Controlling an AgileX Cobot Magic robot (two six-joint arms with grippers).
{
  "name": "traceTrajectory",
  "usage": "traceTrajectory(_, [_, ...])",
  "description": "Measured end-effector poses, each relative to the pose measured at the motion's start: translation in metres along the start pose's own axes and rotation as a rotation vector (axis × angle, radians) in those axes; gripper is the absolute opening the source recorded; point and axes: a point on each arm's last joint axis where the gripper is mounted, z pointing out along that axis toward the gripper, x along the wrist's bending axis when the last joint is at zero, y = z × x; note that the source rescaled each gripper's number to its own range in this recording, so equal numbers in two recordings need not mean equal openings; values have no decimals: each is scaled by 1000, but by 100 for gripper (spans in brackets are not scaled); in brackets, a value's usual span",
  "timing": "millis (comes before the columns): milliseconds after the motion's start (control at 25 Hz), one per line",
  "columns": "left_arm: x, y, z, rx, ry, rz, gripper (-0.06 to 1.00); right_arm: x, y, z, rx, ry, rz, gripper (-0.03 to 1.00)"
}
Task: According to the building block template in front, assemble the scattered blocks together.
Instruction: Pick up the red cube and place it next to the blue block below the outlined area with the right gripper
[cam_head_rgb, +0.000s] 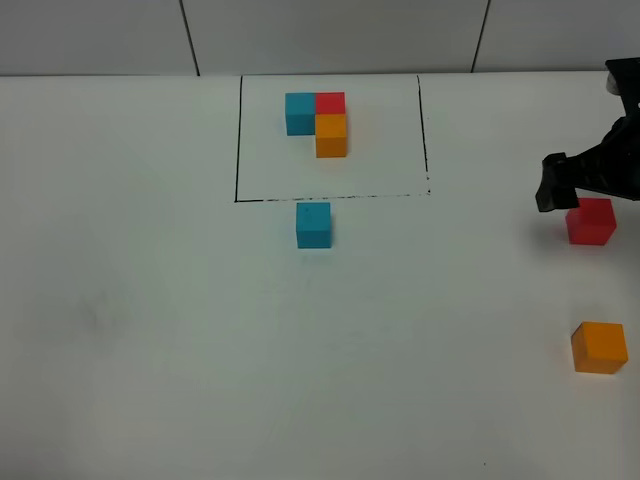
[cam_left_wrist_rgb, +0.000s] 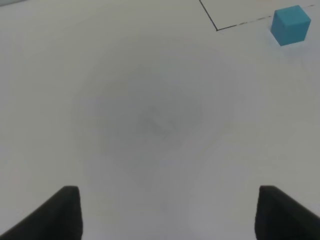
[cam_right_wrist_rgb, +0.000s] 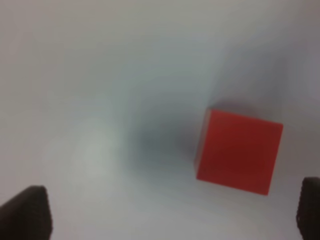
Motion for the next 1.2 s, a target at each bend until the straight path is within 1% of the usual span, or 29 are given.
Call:
traceTrajectory(200, [0,0,0,0,0,0,62,-5,1,21,-5,-11,9,100])
traceTrajectory(400, [0,0,0,0,0,0,62,-15,-4,37,33,-16,36,100])
traceTrajectory(560, [0,0,0,0,0,0,62,-21,-7,44,52,-20,52,100])
traceTrajectory(800, [0,0,0,0,0,0,62,-22,-9,52,62,-21,52,100])
traceTrajectory(1040, [0,0,0,0,0,0,62,-23,-9,58,62,-24,53,96])
traceTrajectory(1200, [0,0,0,0,0,0,62,-23,-9,58,59,-24,54,92])
